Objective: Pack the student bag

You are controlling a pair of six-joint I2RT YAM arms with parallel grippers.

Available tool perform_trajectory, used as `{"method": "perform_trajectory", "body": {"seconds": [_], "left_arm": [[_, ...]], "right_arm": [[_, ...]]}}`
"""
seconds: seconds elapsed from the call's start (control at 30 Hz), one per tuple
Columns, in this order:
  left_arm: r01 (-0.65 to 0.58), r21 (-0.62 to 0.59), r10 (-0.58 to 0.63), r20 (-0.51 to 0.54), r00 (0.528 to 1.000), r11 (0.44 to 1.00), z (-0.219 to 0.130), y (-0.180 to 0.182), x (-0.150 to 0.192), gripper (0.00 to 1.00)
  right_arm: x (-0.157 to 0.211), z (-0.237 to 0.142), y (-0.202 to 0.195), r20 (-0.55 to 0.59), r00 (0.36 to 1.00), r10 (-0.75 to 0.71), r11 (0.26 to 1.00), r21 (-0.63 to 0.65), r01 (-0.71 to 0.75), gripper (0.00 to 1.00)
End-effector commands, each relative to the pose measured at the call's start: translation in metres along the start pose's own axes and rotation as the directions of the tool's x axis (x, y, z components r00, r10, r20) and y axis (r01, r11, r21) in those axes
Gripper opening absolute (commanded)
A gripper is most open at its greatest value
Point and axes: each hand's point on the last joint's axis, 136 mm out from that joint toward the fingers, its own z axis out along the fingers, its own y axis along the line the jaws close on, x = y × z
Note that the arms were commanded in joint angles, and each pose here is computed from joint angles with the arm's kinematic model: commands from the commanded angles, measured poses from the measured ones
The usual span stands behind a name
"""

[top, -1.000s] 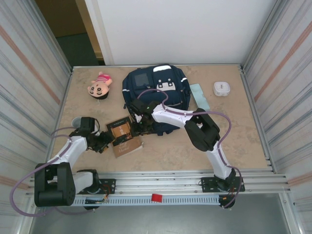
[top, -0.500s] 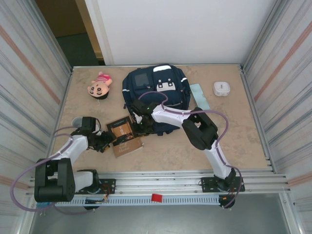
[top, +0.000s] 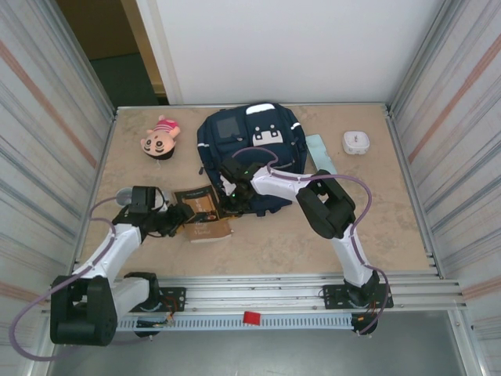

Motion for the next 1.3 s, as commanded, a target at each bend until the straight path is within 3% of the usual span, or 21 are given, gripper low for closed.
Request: {"method": "perform_trajectory", "body": {"seconds": [0.0, 0.07, 0.2, 0.37, 0.43, 0.6, 0.8, 0.97, 1.17, 1.27], "left_arm": [[-0.049, 0.179, 0.052, -0.017, 0.998, 0.983, -0.010, -0.043, 0.002, 0.52], [-0.043, 0.147, 0.046, -0.018, 0.999, 0.988, -0.007, -0.035, 0.002, 0.50], [-0.027, 0.073, 0.028, -0.007, 1.000, 0.997, -0.004, -0.021, 0.000, 0.30], [-0.027, 0.058, 0.025, 0.035, 0.999, 0.998, -0.001, -0.020, -0.006, 0.28], [-0.037, 0.061, 0.035, 0.039, 0.999, 0.997, 0.000, -0.023, -0.007, 0.20], [-0.098, 0.082, 0.080, 0.198, 0.977, 0.992, -0.035, -0.054, -0.030, 0.00], [-0.135, 0.264, 0.026, 0.380, 0.924, 0.955, -0.087, -0.115, -0.051, 0.00], [-0.204, 0.409, -0.004, 0.453, 0.891, 0.889, -0.101, -0.160, -0.059, 0.00], [-0.313, 0.517, -0.002, 0.520, 0.854, 0.796, -0.096, -0.223, -0.066, 0.00], [-0.333, 0.531, -0.006, 0.537, 0.843, 0.779, -0.083, -0.245, -0.075, 0.00]], "right_arm": [[0.009, 0.015, -0.007, -0.023, 0.999, 0.047, 0.999, 0.001, -0.047, 0.19], [0.007, 0.012, -0.005, -0.017, 0.999, 0.049, 0.999, -0.010, -0.049, 0.19], [0.001, -0.001, 0.004, 0.018, 0.999, 0.049, 0.998, -0.043, -0.048, 0.20], [-0.013, -0.028, 0.017, 0.102, 0.993, 0.051, 0.994, -0.101, -0.041, 0.26], [-0.018, -0.039, 0.021, 0.129, 0.990, 0.053, 0.993, -0.115, -0.038, 0.28], [-0.033, -0.094, 0.042, 0.262, 0.962, 0.074, 0.978, -0.206, -0.019, 0.42], [-0.045, -0.199, 0.056, 0.491, 0.859, 0.146, 0.952, -0.307, 0.014, 0.56], [-0.031, -0.261, 0.045, 0.632, 0.727, 0.266, 0.918, -0.396, 0.008, 0.64], [-0.009, -0.284, 0.029, 0.556, 0.624, 0.550, 0.751, -0.655, -0.078, 0.81], [0.005, -0.283, 0.018, 0.510, 0.579, 0.636, 0.693, -0.708, -0.138, 0.94]]}}
